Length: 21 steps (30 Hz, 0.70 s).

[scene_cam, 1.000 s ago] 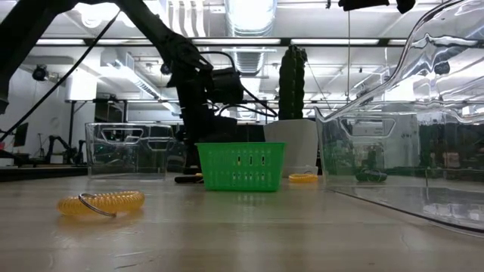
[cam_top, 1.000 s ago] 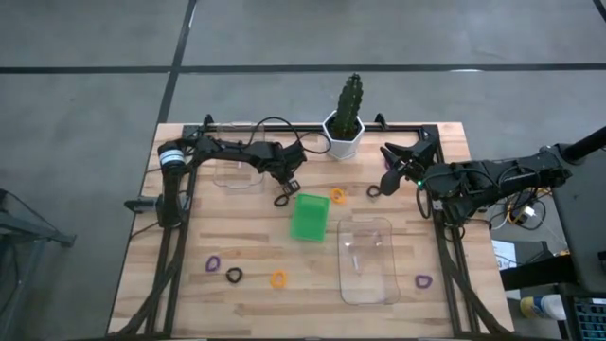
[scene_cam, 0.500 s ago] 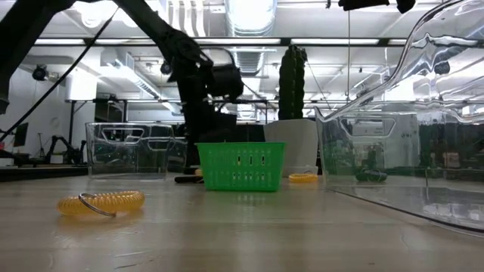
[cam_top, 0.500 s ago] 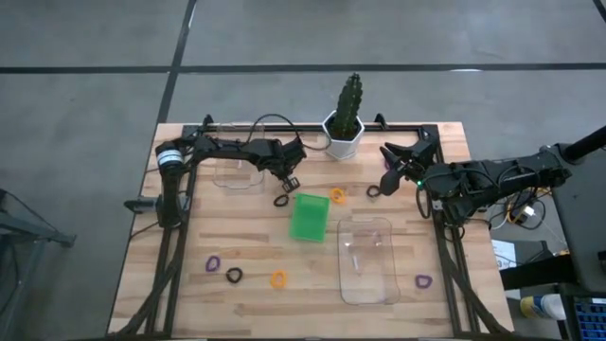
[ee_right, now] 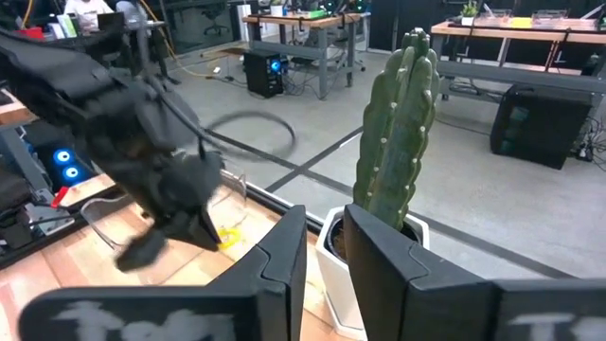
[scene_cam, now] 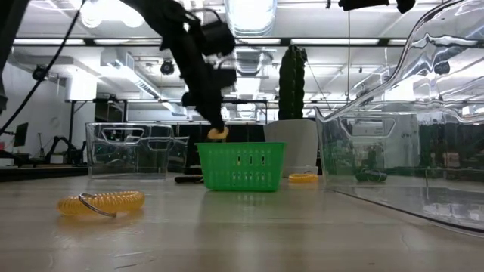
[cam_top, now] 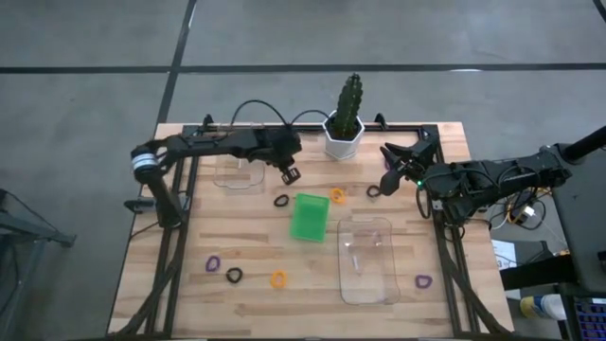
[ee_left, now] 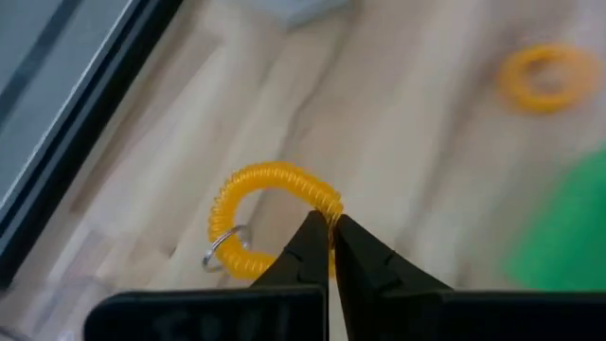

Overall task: Sort spring keychains
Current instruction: Put the top left yellow spring keychain into the green basket

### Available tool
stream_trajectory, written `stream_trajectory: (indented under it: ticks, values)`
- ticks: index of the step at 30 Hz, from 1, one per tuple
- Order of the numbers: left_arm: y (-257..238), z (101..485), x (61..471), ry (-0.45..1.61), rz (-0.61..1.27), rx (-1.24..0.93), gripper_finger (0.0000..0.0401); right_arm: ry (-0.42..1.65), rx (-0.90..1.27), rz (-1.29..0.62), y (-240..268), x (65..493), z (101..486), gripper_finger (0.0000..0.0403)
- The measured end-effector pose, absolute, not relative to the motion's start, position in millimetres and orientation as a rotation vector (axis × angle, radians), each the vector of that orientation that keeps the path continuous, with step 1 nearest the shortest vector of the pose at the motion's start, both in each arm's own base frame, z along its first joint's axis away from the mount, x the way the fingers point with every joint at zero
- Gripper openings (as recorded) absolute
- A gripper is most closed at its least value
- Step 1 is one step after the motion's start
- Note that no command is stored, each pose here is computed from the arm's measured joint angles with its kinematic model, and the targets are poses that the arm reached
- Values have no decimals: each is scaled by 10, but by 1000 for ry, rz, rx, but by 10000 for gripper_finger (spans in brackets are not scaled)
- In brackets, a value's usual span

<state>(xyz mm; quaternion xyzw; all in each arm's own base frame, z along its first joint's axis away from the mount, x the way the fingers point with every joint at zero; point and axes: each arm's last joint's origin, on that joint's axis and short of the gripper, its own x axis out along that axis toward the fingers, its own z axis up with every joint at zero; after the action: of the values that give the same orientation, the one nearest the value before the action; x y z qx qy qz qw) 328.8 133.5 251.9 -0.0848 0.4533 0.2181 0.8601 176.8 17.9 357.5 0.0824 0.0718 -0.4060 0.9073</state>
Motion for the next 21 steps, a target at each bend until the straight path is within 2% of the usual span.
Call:
stream_trajectory:
  ticks: [4, 11, 18, 21]
  values:
    - [1251, 2815, 3166, 850, 250, -178, 5, 148, 170, -838, 179, 1768, 3575, 74]
    - [1081, 3276, 2888, 616, -261, -238, 5, 148, 170, -838, 178, 1768, 3575, 83]
    - [895, 3600, 2676, 373, -754, -274, 5, 148, 170, -838, 179, 1768, 3575, 80]
    - [854, 3683, 2650, 306, -910, -313, 5, 147, 172, -839, 178, 1768, 3575, 75]
